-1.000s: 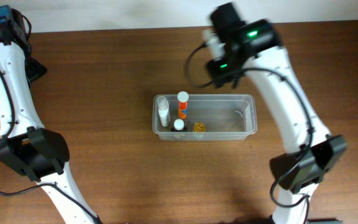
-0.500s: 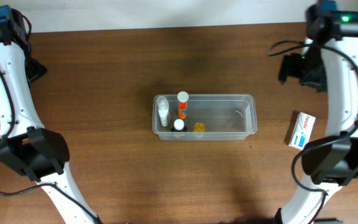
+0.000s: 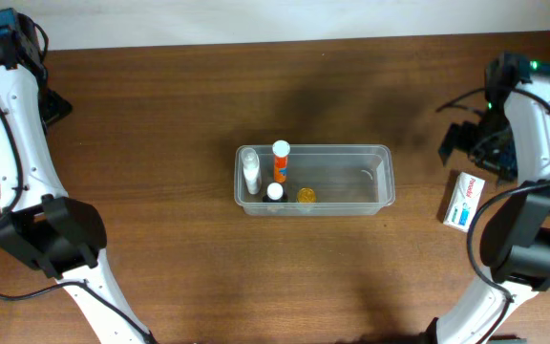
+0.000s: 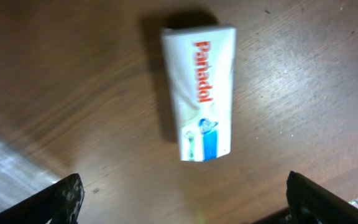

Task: Pack container
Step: 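Move the right gripper right over the white Panadol box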

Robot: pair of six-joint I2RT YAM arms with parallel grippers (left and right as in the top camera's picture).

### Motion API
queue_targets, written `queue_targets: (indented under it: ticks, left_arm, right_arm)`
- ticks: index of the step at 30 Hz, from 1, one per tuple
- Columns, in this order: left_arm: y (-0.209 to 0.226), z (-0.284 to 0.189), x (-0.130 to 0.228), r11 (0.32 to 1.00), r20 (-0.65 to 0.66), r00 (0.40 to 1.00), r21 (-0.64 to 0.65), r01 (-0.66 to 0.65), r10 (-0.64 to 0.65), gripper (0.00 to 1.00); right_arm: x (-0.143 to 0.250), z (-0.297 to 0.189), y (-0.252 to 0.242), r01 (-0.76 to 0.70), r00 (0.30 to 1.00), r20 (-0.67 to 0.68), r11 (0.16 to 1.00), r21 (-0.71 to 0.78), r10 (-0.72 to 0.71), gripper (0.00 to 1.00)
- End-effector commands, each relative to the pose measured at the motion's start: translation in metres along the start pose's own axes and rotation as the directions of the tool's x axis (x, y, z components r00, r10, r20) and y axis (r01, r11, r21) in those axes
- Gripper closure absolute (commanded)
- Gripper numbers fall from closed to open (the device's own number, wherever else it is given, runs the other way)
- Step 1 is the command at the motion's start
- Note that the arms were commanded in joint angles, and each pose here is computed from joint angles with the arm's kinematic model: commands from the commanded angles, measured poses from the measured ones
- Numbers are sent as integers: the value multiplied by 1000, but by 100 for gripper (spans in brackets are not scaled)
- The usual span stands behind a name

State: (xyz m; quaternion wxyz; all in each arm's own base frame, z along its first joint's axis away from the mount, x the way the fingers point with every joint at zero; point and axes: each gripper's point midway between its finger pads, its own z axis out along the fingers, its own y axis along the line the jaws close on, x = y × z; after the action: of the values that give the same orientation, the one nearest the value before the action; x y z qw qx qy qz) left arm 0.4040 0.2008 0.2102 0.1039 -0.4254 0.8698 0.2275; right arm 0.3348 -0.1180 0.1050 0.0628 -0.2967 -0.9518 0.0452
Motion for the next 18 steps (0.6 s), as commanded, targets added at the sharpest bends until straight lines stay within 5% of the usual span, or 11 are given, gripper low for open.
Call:
queue_targets:
  ticks: [1,10,18]
  left_arm:
    - [1,-3,-4,1000,19,1000,-3,-2,2,1]
    - [1,-3,-4,1000,19,1000,-3,-2,2,1]
    - [1,-3,-4,1000,19,1000,-3,-2,2,1]
  right_arm:
    - [5,17,-23,-44,999,-31,999,11,44,3]
    - [7,67,-11,11,998,-55,980,-198,-22,3]
    - [8,97,-3,25,999,-25,980,-199,-31,3]
